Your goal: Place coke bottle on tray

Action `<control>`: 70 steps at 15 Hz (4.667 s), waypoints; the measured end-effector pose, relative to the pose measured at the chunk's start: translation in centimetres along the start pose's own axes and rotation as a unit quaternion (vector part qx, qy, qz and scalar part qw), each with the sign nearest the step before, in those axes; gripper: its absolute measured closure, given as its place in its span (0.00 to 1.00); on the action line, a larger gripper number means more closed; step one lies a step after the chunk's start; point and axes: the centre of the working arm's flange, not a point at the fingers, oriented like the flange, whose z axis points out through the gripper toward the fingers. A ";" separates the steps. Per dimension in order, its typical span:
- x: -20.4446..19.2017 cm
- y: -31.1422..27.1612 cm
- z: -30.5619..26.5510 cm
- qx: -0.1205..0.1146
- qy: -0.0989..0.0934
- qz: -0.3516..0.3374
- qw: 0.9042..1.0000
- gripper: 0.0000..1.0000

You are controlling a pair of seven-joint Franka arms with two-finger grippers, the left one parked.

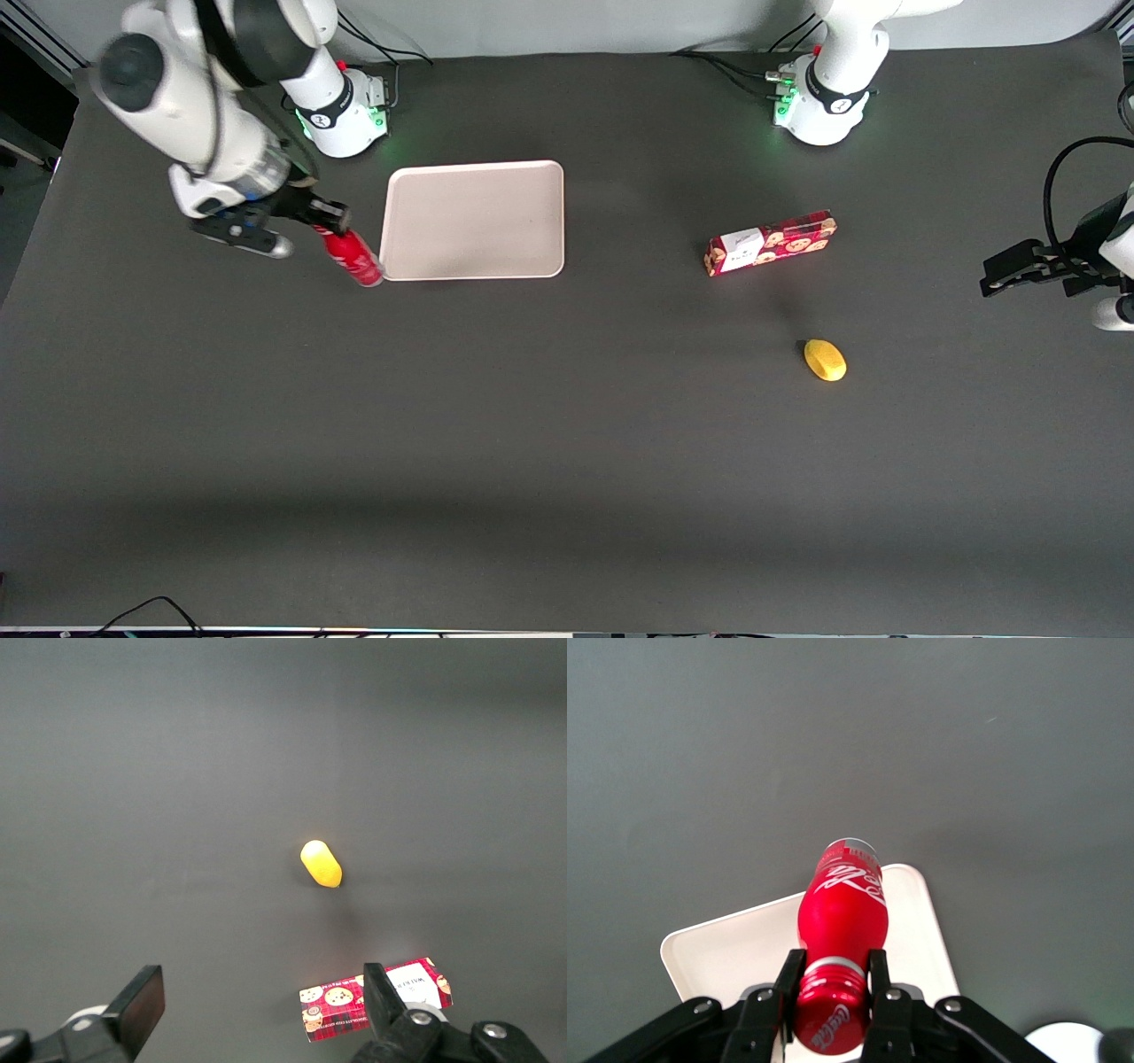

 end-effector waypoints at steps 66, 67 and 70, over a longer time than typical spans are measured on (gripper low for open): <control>18.4 4.8 -4.8 -0.017 -0.010 0.023 1.000 0.00; 17.5 5.2 -4.5 -0.015 0.002 0.023 1.000 0.00; 14.2 5.5 -4.9 -0.016 0.015 0.016 1.000 0.00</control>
